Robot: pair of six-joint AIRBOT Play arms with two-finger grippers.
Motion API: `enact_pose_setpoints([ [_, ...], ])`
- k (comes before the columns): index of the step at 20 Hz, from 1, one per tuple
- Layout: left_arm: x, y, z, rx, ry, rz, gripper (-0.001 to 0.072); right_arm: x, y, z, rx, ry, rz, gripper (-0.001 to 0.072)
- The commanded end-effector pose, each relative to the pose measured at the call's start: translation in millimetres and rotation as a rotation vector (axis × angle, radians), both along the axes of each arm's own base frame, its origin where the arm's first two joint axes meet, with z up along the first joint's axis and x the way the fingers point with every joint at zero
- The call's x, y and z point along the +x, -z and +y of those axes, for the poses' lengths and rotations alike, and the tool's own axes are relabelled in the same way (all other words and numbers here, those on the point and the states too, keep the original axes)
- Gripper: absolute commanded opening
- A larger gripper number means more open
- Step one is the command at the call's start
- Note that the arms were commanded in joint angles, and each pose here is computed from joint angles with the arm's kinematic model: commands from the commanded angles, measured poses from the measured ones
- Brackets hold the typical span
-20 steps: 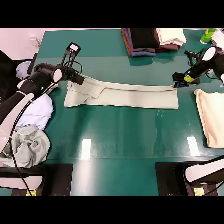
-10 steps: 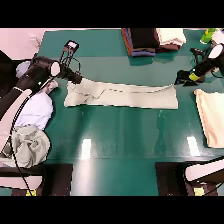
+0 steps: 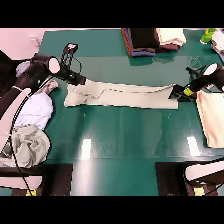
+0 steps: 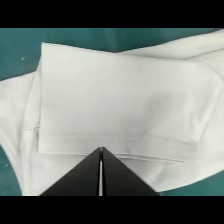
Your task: Fold the shirts.
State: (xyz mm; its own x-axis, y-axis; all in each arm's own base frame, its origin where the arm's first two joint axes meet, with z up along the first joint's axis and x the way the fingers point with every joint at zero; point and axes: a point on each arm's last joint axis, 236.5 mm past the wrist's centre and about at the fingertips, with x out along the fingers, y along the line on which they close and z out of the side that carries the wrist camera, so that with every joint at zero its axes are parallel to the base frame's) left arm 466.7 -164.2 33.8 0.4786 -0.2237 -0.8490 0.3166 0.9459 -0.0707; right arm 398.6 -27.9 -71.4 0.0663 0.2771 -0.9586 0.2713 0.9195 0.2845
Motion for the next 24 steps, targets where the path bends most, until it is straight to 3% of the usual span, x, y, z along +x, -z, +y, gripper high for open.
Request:
enact_pose_setpoints([
  [1, -6, 2, -5, -0.028, -0.003, 0.032, 0.0034, -1, 16, 18, 0.027, -0.012, 0.018, 0.0508],
  [3, -6, 2, -5, -0.028, -0.003, 0.033, 0.0033, 3, 15, 23, 0.002, -0.038, -0.002, 0.035],
  [5, -8, 1, -11, -0.059, -0.005, 0.043, 0.0026, 6, 8, 22, -0.029, -0.058, -0.029, 0.0068],
  [6, -10, 0, -16, -0.085, -0.006, 0.05, 0.0025, 8, 3, 19, -0.051, -0.069, -0.046, 0.0018],
  [11, -15, -5, -60, -0.148, 0.062, 0.022, 0.0024, 0, -47, 5, -0.137, -0.097, -0.121, 0.0015],
  [17, -32, 25, -164, -0.176, 0.229, 0.029, 0.0024, -3, -145, 29, -0.155, -0.173, -0.26, 0.0014],
  [24, -41, 66, -253, -0.245, 0.35, 0.093, 0.0024, 16, -262, 124, -0.004, -0.305, -0.551, 0.0015],
])
